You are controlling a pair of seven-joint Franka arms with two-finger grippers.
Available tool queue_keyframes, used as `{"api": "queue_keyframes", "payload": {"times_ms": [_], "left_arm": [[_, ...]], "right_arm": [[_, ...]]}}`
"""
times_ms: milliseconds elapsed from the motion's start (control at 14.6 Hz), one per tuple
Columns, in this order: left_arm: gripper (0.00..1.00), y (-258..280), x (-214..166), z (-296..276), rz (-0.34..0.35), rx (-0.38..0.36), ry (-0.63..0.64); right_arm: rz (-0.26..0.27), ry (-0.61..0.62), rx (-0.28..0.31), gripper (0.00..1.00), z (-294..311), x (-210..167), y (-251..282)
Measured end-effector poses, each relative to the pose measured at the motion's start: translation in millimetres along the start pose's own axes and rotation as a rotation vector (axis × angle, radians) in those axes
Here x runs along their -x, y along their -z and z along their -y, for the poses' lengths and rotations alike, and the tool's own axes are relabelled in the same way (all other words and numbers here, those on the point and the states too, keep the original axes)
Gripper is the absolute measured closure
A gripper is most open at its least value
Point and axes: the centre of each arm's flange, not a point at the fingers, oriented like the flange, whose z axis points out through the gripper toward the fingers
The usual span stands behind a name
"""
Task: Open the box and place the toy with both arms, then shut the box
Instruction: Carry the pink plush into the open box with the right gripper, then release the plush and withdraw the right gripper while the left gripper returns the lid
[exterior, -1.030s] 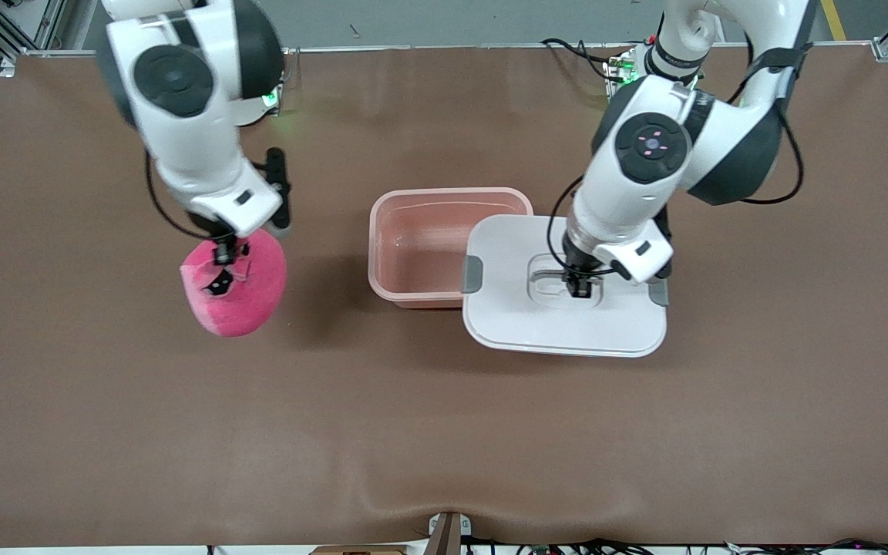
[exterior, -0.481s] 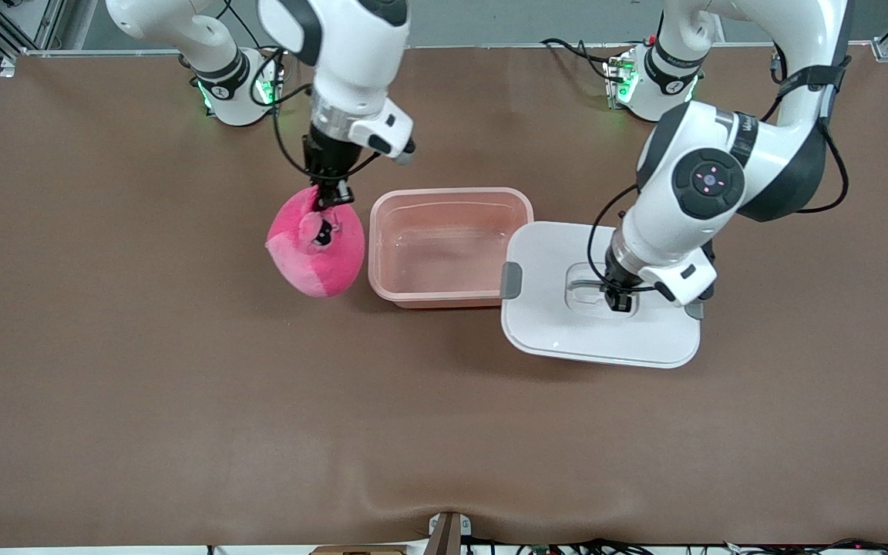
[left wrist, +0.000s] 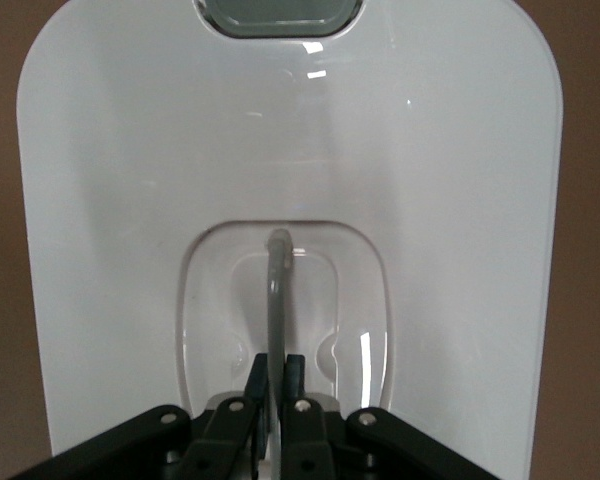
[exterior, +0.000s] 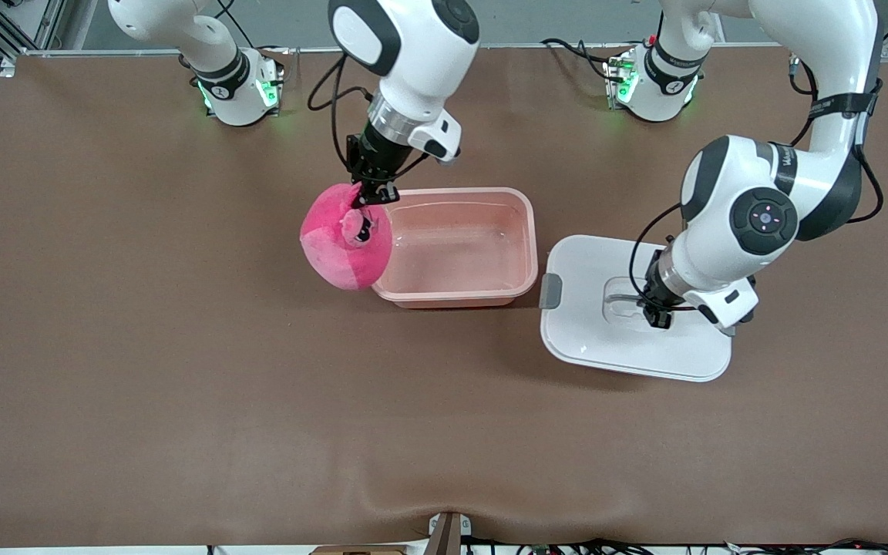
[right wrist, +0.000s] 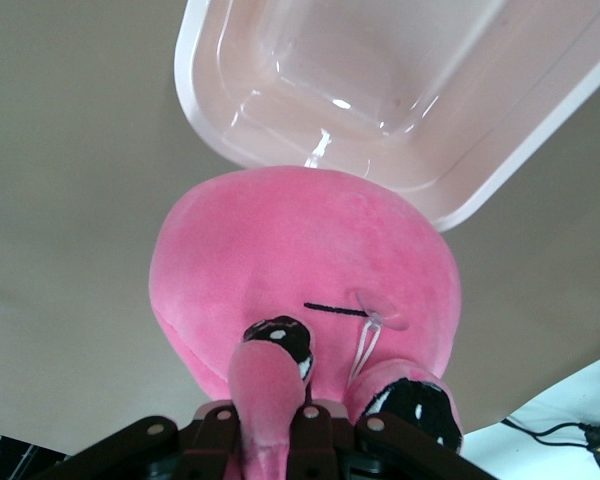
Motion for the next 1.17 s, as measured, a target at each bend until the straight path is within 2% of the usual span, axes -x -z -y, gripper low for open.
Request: {"api": "queue_keyframes", "payload": {"times_ms": [206, 343, 549, 618, 892, 1167], "left_arm": [[0.93, -11.2, -20.2, 2.3, -0.026, -0.013, -0.019], [0.93, -15.9, -21.9, 3.6, -0.061, -0.014, -0.040], [0.93, -18.8, -25.6, 3.6, -0.076, -0.006, -0.045], [0.93, -19.8, -27.2, 3.7, -0.077, -0.006, -0.043], [0.93, -23.7, -39.7, 3.8, -0.076, -0.002, -0.039], [0.93, -24.2, -52.5, 3.3, -0.075, -0.001, -0.050]], "right_arm": [[0.009, -0.018, -0.006, 0.85, -4.5, -13.3, -3.7], [0.013, -0.020, -0.004, 0.85, -2.9, -22.8, -2.4], [0.018, -0.028, 0.009, 0.85, 1.9, -42.7, 3.9], [0.016, -0.031, 0.015, 0.81, 2.1, -44.5, 7.0], [-0.002, -0.067, 0.042, 0.43, -0.9, -28.7, 35.5], [-0.054, -0.085, 0.038, 0.04, 4.9, -2.4, 77.2]]}}
